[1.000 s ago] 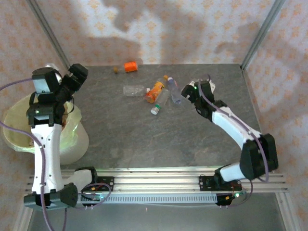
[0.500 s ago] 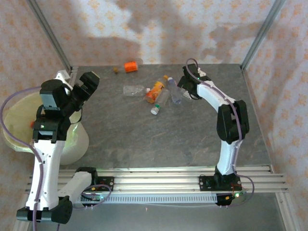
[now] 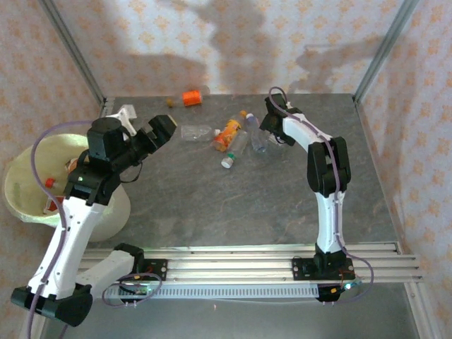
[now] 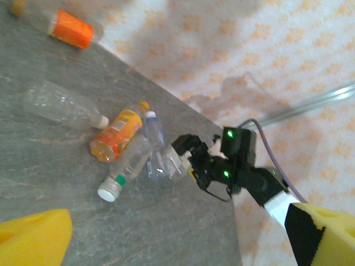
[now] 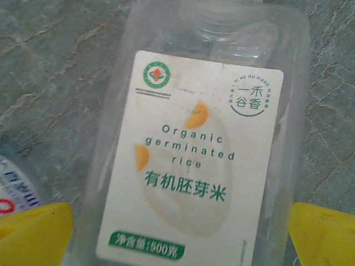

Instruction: Put the plastic bottles in the bin

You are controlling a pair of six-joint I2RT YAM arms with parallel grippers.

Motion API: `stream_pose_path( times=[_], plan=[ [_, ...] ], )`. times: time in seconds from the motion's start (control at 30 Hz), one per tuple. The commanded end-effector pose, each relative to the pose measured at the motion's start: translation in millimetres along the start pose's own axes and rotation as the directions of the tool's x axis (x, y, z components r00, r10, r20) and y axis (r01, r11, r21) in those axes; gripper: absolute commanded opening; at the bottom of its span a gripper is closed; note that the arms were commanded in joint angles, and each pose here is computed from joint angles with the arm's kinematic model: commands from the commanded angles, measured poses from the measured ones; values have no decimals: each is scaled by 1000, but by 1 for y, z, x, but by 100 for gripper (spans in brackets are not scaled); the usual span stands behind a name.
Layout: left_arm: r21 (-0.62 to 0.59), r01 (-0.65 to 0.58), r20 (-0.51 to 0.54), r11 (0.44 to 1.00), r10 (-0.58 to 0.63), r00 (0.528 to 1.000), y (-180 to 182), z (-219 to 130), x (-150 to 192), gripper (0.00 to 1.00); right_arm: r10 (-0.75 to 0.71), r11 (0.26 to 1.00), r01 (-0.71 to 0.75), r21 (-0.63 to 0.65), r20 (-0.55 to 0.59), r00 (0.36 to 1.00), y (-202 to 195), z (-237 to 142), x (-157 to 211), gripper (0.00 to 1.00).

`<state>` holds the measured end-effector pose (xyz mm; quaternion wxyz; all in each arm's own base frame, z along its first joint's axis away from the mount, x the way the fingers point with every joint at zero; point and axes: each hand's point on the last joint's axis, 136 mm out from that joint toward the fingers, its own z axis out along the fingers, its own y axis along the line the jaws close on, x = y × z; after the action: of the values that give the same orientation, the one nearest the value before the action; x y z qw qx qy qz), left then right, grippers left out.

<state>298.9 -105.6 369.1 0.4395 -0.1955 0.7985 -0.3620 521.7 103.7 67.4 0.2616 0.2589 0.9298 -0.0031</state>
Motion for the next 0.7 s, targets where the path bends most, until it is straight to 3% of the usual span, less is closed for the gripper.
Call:
stream_pose_path(
  times=[0.0,0.37,0.5,0.67],
  plan=[
    [7,-58,58,998,58,997,-10,4,-11,100,9,999,-9,54,-2,1000,-9,4,-1,99],
    [-22,-72,-32,997,71,997,-6,38,12,100,-19,999,19,40,-5,1000,-10,12,4,99],
    [-27,-79,-47,997,78,996,-6,44,16,100,-12,1000,11,28,45,999,-15,4,1,87],
    [-24,-83,-61,996,81,995,-6,51,21,100,-41,999,42,-9,82,996,-19,-10,0,82]
  ],
)
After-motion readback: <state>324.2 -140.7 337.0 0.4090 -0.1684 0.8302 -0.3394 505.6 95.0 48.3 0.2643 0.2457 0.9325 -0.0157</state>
